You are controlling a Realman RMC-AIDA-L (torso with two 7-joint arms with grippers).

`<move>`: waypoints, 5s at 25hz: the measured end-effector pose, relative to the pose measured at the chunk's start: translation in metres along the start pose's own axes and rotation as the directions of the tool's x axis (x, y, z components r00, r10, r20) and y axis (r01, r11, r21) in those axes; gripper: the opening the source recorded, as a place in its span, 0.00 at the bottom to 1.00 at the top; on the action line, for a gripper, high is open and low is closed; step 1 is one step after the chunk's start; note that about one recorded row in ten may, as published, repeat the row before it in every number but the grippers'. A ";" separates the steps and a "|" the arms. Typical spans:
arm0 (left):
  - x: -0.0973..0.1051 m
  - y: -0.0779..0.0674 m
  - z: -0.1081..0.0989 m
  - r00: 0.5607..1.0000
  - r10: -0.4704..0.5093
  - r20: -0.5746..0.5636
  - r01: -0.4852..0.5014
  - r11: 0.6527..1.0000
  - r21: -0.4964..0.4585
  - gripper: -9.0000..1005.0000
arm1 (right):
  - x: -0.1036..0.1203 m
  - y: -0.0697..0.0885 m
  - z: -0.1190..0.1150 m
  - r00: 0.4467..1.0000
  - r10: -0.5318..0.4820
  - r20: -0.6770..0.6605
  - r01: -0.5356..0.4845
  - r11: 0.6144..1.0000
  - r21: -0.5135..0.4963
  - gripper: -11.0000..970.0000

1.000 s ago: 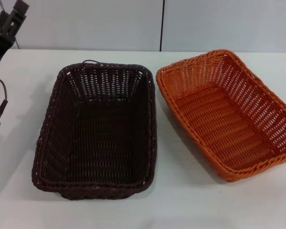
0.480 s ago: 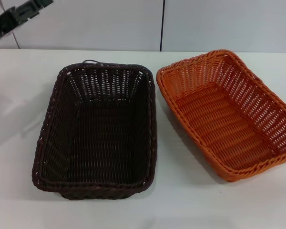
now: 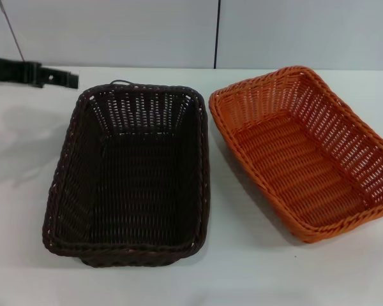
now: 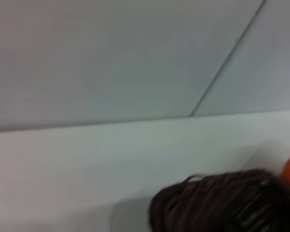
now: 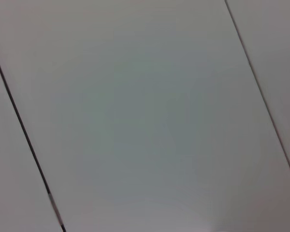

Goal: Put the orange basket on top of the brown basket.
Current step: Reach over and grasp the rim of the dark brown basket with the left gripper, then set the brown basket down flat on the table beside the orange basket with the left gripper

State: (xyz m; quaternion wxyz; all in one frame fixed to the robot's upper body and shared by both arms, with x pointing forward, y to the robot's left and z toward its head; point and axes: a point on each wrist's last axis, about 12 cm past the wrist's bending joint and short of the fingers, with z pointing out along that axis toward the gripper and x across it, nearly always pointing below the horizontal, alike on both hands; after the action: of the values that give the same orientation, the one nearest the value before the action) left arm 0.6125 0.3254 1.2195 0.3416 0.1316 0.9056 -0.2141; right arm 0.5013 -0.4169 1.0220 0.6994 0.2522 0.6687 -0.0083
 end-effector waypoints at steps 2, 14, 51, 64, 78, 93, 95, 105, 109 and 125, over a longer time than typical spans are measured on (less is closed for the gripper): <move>0.000 -0.007 0.000 0.999 0.005 -0.032 -0.007 0.999 -0.042 0.85 | 0.000 0.000 0.002 1.000 -0.013 -0.004 0.013 1.000 0.007 0.83; 0.006 -0.031 0.012 0.980 0.000 -0.201 -0.024 0.993 -0.113 0.85 | 0.000 0.001 0.004 1.000 -0.027 -0.004 0.027 1.000 0.013 0.83; 0.035 -0.033 0.054 0.942 0.027 -0.334 -0.073 0.989 -0.128 0.54 | 0.008 0.008 0.003 1.000 -0.006 -0.031 0.006 1.000 0.011 0.83; 0.034 -0.031 0.050 0.946 0.037 -0.321 -0.084 0.988 -0.132 0.24 | 0.008 0.007 0.003 0.999 -0.007 -0.040 0.007 1.000 0.018 0.83; 0.005 -0.050 0.004 0.964 0.195 -0.181 -0.201 0.979 -0.019 0.20 | 0.007 0.006 0.004 0.999 -0.011 -0.039 0.011 1.000 0.018 0.83; -0.010 -0.073 0.034 0.849 0.406 -0.338 -0.347 0.911 0.222 0.22 | 0.007 0.007 0.006 0.999 -0.015 -0.044 0.016 1.000 0.020 0.82; -0.010 -0.077 0.044 0.848 0.404 -0.343 -0.337 0.910 0.240 0.22 | 0.007 0.007 0.006 0.999 -0.015 -0.045 0.015 1.000 0.019 0.82; -0.017 -0.112 0.106 0.862 0.381 -0.334 -0.278 0.907 0.317 0.23 | 0.010 0.006 0.006 0.998 -0.014 -0.063 0.015 1.000 0.025 0.82; -0.018 -0.125 0.115 0.860 0.387 -0.333 -0.274 0.900 0.339 0.23 | 0.011 0.008 0.007 0.997 -0.014 -0.076 0.016 1.000 0.027 0.82; -0.017 -0.108 0.102 0.913 0.327 -0.242 -0.241 0.914 0.327 0.39 | 0.009 -0.001 0.002 0.990 0.097 -0.100 -0.097 0.995 0.005 0.82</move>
State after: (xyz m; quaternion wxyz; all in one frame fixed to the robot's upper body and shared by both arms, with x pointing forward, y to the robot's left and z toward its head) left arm 0.6410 0.1802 1.1946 0.2088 0.3419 0.8755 -0.2703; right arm 0.5039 -0.4157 1.0130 0.6644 0.2845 0.6900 0.0380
